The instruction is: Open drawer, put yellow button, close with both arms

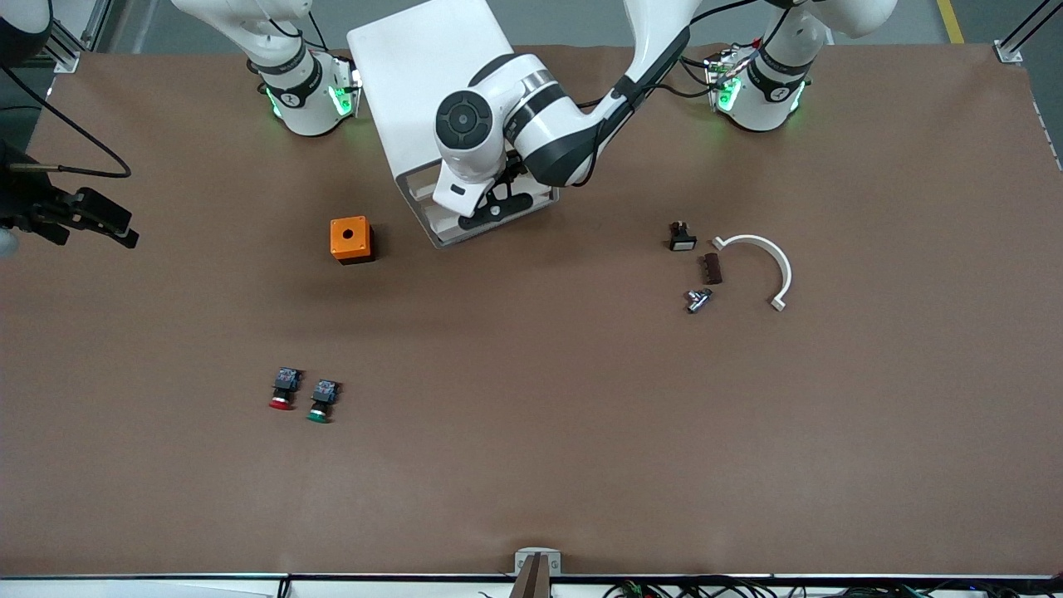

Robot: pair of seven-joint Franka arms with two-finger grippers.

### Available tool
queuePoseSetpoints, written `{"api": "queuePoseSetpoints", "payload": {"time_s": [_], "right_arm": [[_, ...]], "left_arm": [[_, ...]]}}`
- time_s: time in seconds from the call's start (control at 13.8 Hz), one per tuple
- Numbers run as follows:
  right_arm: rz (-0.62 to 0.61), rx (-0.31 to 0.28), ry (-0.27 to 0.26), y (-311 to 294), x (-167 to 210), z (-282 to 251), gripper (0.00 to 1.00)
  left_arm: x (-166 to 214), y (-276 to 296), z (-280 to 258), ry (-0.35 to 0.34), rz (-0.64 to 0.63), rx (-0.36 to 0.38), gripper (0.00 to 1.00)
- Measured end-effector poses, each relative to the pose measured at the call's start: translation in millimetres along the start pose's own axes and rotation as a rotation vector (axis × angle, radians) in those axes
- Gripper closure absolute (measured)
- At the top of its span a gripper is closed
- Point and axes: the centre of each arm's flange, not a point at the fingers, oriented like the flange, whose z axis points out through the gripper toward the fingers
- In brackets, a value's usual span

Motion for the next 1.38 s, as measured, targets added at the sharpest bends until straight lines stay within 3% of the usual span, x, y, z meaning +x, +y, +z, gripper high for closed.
{"api": "queuePoseSetpoints", "payload": {"time_s": [0.72,0.94,1.16,1.38], "right_arm": [[0.005,0.0,-0.01,2.8,-0.9,2.0,0.0],[0.006,0.0,-0.006,3.2,-0.5,1.6,0.0],[0.005,0.0,-0.004,2.5,-0.3,1.6,0.0],[0.004,0.0,-0.001,2.0,0.0,1.3,0.0]], "left_arm": [[-2.0,-8.0,12.0,-0.027,-0.01,0.069,0.0],[60.8,-27.6,-19.2,-0.013,-0.101,0.026,0.0],[162.4,-84.2,-87.4,0.092,-0.223,-0.028,0.0],[219.3,-134.3,-131.0,0.21,-0.293,-0.023,0.0]]}}
